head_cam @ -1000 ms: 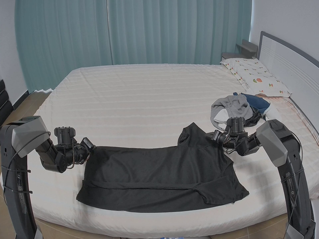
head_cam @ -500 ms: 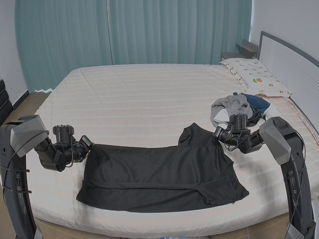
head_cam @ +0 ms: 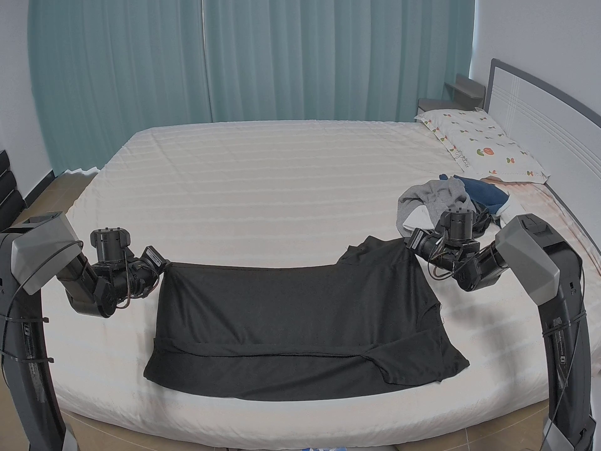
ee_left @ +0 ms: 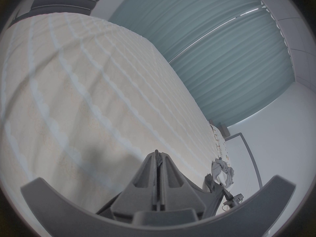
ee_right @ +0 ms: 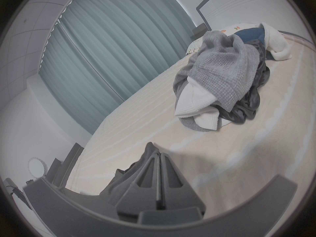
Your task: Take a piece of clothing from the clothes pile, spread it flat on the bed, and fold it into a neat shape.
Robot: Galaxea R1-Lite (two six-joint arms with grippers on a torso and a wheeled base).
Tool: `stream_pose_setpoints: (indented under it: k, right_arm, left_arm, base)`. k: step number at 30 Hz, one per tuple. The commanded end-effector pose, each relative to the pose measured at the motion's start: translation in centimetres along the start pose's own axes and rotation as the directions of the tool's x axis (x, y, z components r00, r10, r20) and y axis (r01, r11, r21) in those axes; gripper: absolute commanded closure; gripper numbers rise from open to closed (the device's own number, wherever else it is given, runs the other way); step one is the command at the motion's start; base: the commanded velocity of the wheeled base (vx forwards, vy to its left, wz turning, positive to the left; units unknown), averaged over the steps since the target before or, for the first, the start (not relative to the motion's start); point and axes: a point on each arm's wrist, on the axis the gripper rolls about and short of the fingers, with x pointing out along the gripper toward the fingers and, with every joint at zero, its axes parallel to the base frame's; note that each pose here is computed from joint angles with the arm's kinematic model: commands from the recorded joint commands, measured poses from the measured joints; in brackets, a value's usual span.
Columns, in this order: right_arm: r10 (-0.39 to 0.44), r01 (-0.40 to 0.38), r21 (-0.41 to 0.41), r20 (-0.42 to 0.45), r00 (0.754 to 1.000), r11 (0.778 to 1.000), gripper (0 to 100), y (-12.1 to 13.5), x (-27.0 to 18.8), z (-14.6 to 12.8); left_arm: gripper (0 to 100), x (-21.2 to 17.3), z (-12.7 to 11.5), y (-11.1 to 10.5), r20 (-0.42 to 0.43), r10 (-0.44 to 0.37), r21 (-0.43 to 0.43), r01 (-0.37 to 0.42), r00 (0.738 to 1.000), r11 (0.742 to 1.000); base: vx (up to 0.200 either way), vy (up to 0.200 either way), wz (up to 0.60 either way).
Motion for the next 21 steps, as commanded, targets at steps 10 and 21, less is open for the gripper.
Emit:
stream_pose_setpoints:
  k: [10,21]
  right_arm:
    - [0.007,-0.009,0.039,0.056,0.998,0.999,100,0.2,-3.0,2.1]
    - [0.005,-0.003,0.047,-0.039,0.999,0.999,100,-0.6,-4.6,0.6]
  left_arm:
    - [100,-1.2,1.1,-0.8,0.032,-0.015,0.007,0.015,0.999,1.000]
    - [100,-1.1,0.9,-0.2,0.019,0.003,0.043,-0.004,1.000,0.999]
  base:
    - [0.000,0.000,0.00]
    - [0.000,0.000,0.00]
